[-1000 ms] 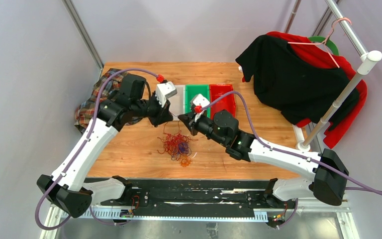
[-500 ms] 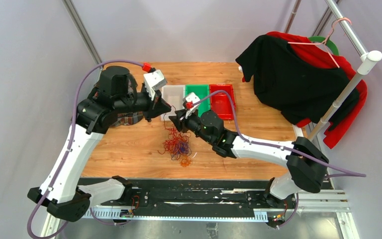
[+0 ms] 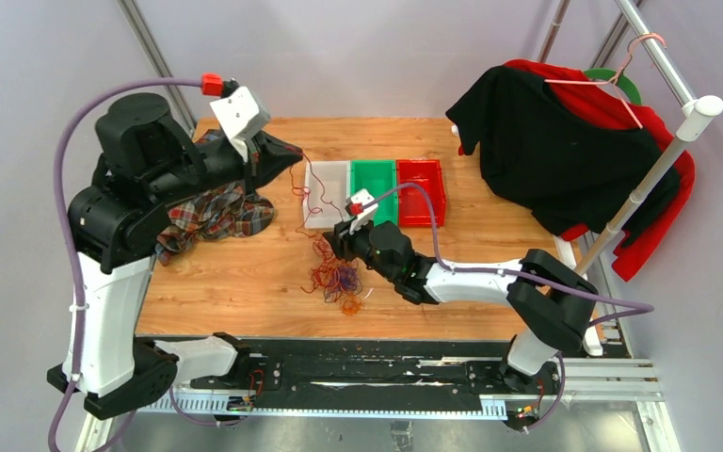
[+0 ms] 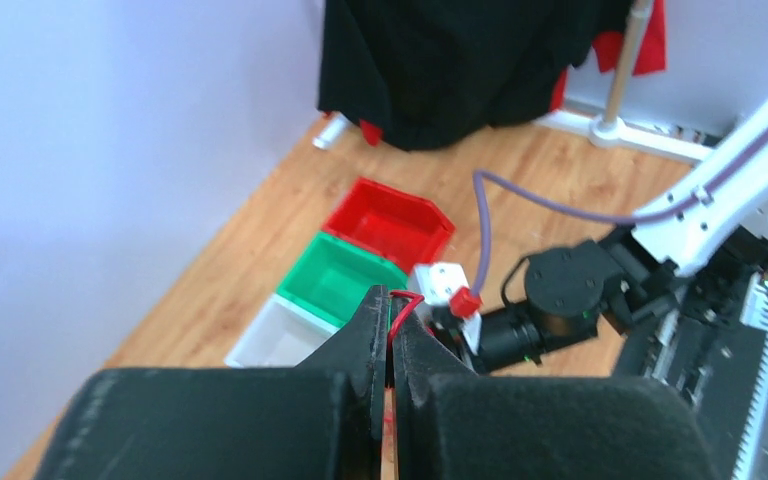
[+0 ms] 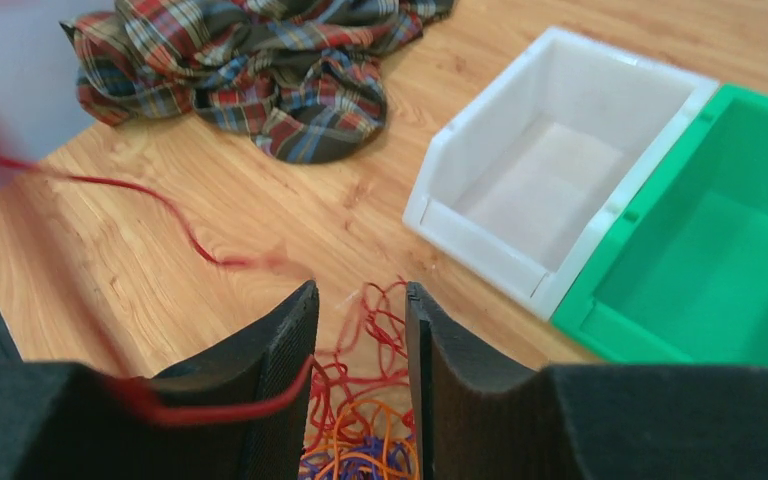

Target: Untangle the cables

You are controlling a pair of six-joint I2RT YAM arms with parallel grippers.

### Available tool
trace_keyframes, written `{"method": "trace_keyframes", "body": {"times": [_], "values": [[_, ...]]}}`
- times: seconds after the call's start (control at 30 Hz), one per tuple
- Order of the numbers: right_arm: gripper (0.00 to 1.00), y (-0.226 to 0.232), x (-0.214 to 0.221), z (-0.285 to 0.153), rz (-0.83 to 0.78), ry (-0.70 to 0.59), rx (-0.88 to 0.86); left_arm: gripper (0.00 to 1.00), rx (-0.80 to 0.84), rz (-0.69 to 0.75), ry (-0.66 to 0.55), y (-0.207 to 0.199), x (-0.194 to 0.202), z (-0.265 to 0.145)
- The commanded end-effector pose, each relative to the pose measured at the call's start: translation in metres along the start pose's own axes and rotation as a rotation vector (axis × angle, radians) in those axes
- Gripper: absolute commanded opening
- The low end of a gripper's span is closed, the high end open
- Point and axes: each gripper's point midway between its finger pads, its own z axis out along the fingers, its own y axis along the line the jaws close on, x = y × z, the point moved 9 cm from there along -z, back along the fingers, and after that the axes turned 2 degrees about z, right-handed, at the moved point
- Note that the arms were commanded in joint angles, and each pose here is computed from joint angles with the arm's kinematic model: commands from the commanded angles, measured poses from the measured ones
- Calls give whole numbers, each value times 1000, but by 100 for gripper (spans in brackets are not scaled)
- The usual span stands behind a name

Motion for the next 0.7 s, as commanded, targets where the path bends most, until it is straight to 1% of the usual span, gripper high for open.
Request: {"method": "trace_keyframes", "body": {"times": [0.0,0.23,0.3,0.47,0.67], "values": [[39,3,16,0,37,-2,2,0,-89,76,-38,12,-22,-4],[39,2,38,-2,42,43,11,0,-227,175,-143,28,-64,-18],[39,2,46,-1,45,62,12,0,-275,204,-196,30,-80,-27],[38,4,63,1,41,106,14,0,-376,253,-311,34,-103,-41],[39,-2,88,-7,46,149,52,0,-604,314,-488,43,-130,-70]]}}
